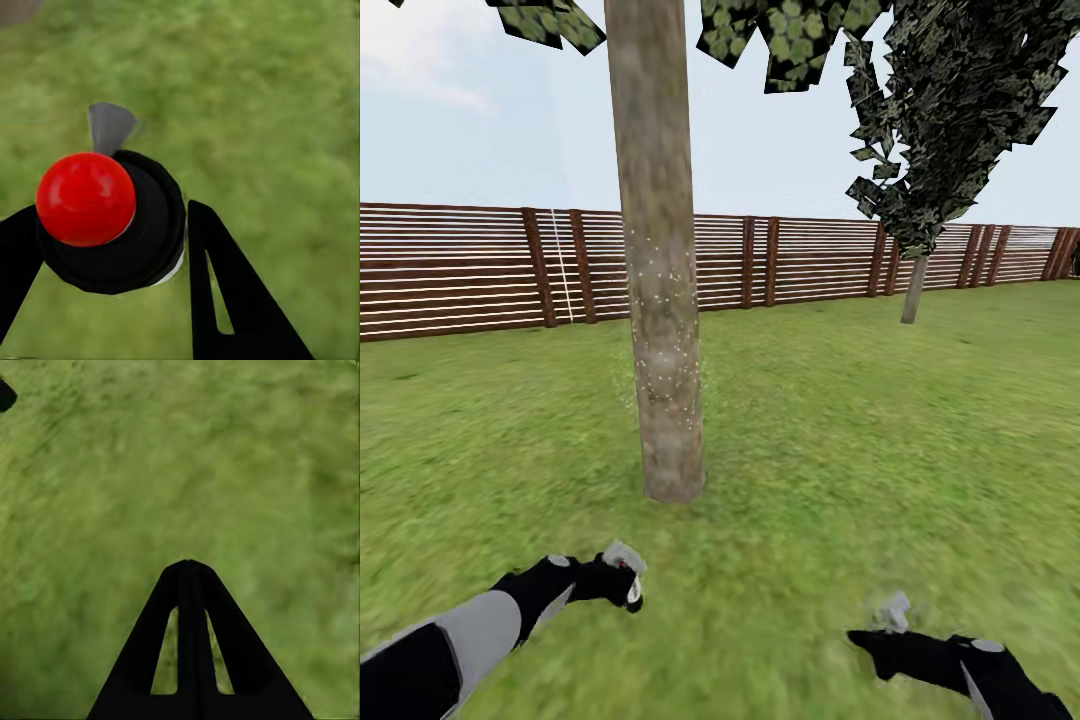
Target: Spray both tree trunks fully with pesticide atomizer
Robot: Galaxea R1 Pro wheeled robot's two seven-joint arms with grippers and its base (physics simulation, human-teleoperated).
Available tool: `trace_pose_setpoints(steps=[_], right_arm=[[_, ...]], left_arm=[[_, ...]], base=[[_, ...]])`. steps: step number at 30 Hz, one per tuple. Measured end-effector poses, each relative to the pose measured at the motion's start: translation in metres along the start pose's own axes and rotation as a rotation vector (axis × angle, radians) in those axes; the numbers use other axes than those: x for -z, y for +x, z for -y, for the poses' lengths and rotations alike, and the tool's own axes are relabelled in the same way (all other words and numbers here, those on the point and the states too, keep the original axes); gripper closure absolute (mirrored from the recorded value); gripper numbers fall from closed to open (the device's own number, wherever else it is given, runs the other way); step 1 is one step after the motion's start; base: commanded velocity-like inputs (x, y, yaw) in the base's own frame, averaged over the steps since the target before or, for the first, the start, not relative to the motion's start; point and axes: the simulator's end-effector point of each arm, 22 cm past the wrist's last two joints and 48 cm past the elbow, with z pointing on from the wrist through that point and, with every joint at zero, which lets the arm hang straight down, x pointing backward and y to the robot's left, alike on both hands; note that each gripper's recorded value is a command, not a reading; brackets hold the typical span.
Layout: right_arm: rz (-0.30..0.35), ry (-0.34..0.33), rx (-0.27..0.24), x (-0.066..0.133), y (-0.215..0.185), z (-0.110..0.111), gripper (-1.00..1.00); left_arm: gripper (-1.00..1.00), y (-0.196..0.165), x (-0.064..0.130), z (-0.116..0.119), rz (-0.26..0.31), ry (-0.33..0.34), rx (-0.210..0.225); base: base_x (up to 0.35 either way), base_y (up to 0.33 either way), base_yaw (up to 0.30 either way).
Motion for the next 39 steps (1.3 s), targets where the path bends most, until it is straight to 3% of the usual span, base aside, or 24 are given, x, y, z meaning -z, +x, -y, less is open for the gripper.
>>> trace_pose_setpoints(steps=[2, 4, 7, 10, 11, 12, 15, 18, 22, 27, 29, 32, 34, 39], right_arm=[[0.041, 0.192, -0.065, 0.035, 0.009, 0.063, 1.00], [0.076, 0.343, -0.111, 0.056, 0.011, 0.102, 1.00], [0.208, 0.593, -0.201, 0.101, 0.005, 0.160, 1.00], [0.433, 0.783, -0.163, 0.149, -0.022, 0.192, 1.00], [0.487, 0.838, -0.148, 0.159, -0.024, 0.196, -1.00], [0.518, 0.864, -0.142, 0.161, -0.022, 0.196, -1.00], [0.541, 0.877, -0.147, 0.158, -0.016, 0.193, -1.00], [0.540, 0.871, -0.153, 0.154, -0.013, 0.190, -1.00], [0.482, 0.800, -0.234, 0.117, 0.020, 0.168, -1.00], [0.460, 0.774, -0.267, 0.103, 0.032, 0.159, -1.00], [0.457, 0.742, -0.282, 0.083, 0.033, 0.144, -1.00], [0.462, 0.627, -0.350, 0.012, 0.030, 0.080, -1.00], [0.465, 0.574, -0.383, -0.019, 0.027, 0.049, -1.00], [0.469, 0.564, -0.397, -0.025, 0.026, 0.041, -1.00]], left_arm=[[1.00, 0.010, 0.003, -0.022, 0.081, -0.099, 0.111], [1.00, 0.034, 0.006, -0.038, 0.116, -0.206, 0.209], [1.00, 0.073, 0.012, -0.047, 0.166, -0.323, 0.349], [1.00, 0.118, 0.026, -0.062, 0.187, -0.468, 0.499], [1.00, 0.129, 0.029, -0.064, 0.190, -0.501, 0.538], [1.00, 0.139, 0.031, -0.064, 0.187, -0.524, 0.568], [1.00, 0.162, 0.035, -0.061, 0.164, -0.556, 0.600], [1.00, 0.168, 0.033, -0.053, 0.154, -0.551, 0.605], [1.00, 0.173, 0.028, -0.041, 0.143, -0.542, 0.617], [1.00, 0.195, 0.032, -0.037, 0.105, -0.615, 0.672], [1.00, 0.198, 0.032, -0.035, 0.100, -0.617, 0.677], [1.00, 0.200, 0.031, -0.032, 0.096, -0.617, 0.681], [1.00, 0.199, 0.030, -0.030, 0.096, -0.615, 0.681], [1.00, 0.198, 0.029, -0.028, 0.097, -0.612, 0.681]], base=[[0.000, 0.000, 0.000], [0.000, 0.000, 0.000], [0.000, 0.000, 0.000], [0.000, 0.000, 0.000], [0.000, 0.000, 0.000], [0.000, 0.000, 0.000], [0.000, 0.000, 0.000], [0.000, 0.000, 0.000], [0.000, 0.000, 0.000], [0.000, 0.000, 0.000], [0.000, 0.000, 0.000], [0.000, 0.000, 0.000], [0.000, 0.000, 0.000], [0.000, 0.000, 0.000]])
